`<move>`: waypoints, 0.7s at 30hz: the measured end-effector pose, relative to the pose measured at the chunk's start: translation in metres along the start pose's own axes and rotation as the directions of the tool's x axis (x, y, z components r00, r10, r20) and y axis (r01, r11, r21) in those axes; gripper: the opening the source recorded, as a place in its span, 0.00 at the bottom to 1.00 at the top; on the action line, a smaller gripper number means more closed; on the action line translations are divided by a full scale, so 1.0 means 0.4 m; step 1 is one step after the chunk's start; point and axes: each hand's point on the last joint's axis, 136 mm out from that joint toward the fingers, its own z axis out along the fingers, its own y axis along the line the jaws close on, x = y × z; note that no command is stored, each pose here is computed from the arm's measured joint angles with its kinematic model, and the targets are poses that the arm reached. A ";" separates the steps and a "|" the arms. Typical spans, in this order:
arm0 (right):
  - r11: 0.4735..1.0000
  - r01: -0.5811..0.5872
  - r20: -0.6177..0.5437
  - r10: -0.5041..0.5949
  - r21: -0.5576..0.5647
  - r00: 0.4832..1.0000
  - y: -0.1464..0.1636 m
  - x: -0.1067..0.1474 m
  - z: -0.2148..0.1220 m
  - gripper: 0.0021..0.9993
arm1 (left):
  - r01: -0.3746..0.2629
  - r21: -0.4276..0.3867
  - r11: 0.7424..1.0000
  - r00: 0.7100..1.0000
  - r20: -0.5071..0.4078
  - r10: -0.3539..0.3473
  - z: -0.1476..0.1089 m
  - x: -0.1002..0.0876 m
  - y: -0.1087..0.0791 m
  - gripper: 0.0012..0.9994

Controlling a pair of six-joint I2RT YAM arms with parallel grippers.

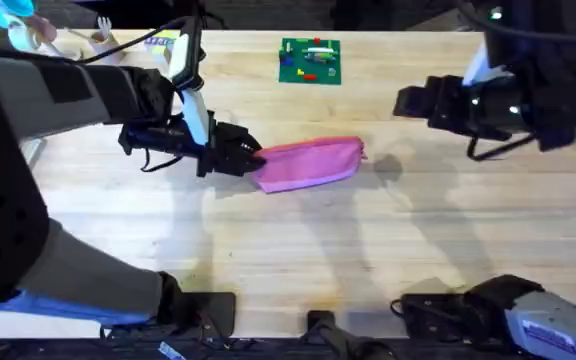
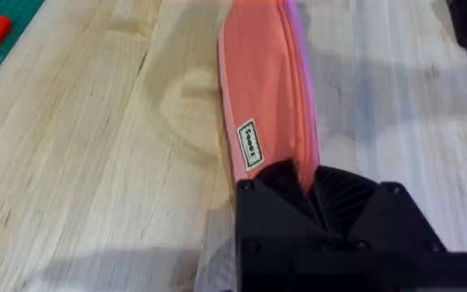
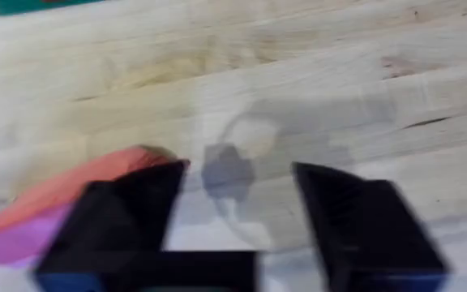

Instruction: Unzip the bag, pick up the pens from the table one at a time and place them inside, then zip the bag closed.

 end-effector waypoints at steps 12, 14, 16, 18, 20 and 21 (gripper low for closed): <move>0.997 0.024 0.056 -0.019 -0.079 0.998 0.014 0.004 -0.087 1.00 | -0.001 0.000 1.000 1.000 0.000 0.001 0.000 0.000 0.000 0.04; 0.996 0.024 0.055 -0.020 -0.082 0.998 0.015 0.005 -0.087 1.00 | -0.001 0.000 1.000 1.000 0.000 0.001 0.000 0.000 0.000 0.04; 0.996 0.024 0.054 -0.020 -0.085 0.998 0.016 0.005 -0.087 1.00 | -0.006 -0.001 1.000 1.000 0.001 0.006 0.000 0.000 0.001 0.18; 0.996 0.024 0.053 -0.020 -0.086 0.998 0.016 0.006 -0.087 1.00 | -0.003 -0.003 1.000 1.000 0.009 0.003 -0.001 -0.003 0.002 0.50; 0.996 0.024 0.053 -0.020 -0.086 0.998 0.016 0.006 -0.087 1.00 | -0.002 -0.003 1.000 1.000 0.014 0.002 -0.002 -0.006 0.002 0.82; 0.996 0.024 0.053 -0.020 -0.086 0.998 0.016 0.006 -0.087 1.00 | 0.001 -0.003 1.000 1.000 0.017 -0.001 -0.002 -0.006 0.002 0.94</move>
